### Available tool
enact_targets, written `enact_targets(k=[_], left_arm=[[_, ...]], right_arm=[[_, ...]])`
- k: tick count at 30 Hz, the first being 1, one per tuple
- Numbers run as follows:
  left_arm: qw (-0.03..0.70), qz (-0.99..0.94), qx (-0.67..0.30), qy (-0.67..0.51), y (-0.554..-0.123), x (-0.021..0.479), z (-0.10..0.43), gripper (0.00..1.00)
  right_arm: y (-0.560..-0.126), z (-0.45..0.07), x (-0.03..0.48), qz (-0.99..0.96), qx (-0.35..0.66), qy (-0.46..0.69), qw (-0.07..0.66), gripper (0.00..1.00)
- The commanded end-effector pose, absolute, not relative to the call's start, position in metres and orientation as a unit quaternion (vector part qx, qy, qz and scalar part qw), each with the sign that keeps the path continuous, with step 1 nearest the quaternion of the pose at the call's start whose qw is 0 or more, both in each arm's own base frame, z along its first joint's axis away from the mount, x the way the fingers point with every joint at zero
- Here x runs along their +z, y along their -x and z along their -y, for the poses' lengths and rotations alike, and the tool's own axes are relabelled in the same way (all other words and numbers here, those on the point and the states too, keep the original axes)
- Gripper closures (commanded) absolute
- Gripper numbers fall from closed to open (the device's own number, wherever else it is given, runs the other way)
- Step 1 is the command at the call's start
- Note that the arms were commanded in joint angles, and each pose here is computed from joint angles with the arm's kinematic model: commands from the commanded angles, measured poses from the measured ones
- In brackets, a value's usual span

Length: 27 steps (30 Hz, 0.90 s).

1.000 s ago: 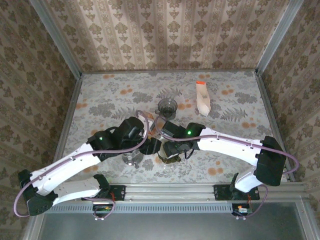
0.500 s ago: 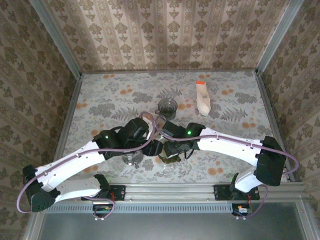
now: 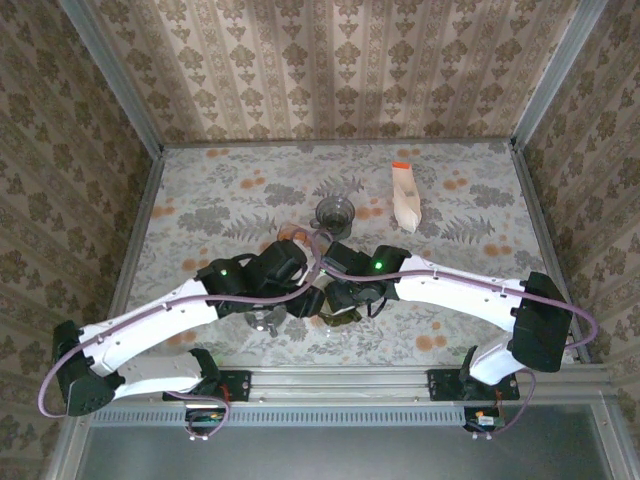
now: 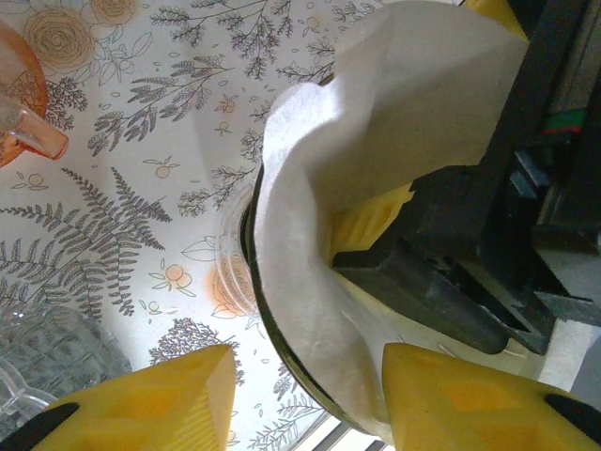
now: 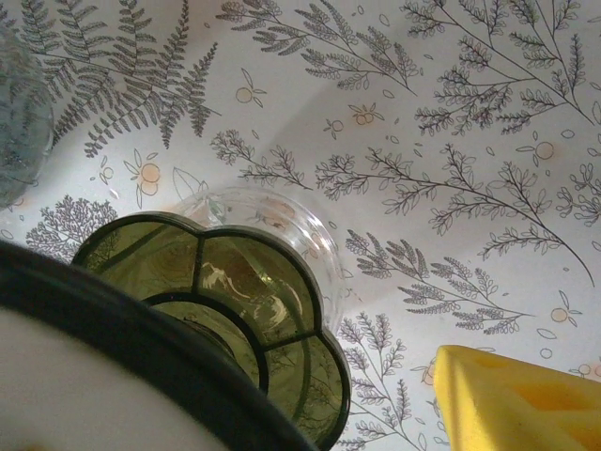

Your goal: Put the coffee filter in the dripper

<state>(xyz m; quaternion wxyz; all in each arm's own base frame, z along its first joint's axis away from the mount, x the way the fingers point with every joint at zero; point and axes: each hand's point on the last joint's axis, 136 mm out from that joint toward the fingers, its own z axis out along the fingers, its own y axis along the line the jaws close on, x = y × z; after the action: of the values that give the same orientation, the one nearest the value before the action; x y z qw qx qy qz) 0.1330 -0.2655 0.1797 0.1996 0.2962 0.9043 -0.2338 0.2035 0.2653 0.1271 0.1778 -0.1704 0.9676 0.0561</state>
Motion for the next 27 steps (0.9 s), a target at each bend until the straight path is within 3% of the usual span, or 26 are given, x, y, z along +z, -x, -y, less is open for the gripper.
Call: enact_targets(k=[1, 10, 27], left_arm=[[0.202, -0.905, -0.215, -0.307, -0.134, 0.182, 0.263, 0.55], [0.204, -0.905, -0.213, -0.308, -0.135, 0.183, 0.264, 0.61], [0.202, -0.905, -0.218, -0.305, -0.135, 0.182, 0.267, 0.61]], right_arm=[[-0.205, -0.264, 0.123, -0.969, 0.052, 0.161, 0.177, 0.27], [-0.206, -0.263, 0.130, -0.968, 0.060, 0.156, 0.188, 0.27], [-0.197, -0.247, 0.164, -0.959, 0.093, 0.150, 0.221, 0.26]])
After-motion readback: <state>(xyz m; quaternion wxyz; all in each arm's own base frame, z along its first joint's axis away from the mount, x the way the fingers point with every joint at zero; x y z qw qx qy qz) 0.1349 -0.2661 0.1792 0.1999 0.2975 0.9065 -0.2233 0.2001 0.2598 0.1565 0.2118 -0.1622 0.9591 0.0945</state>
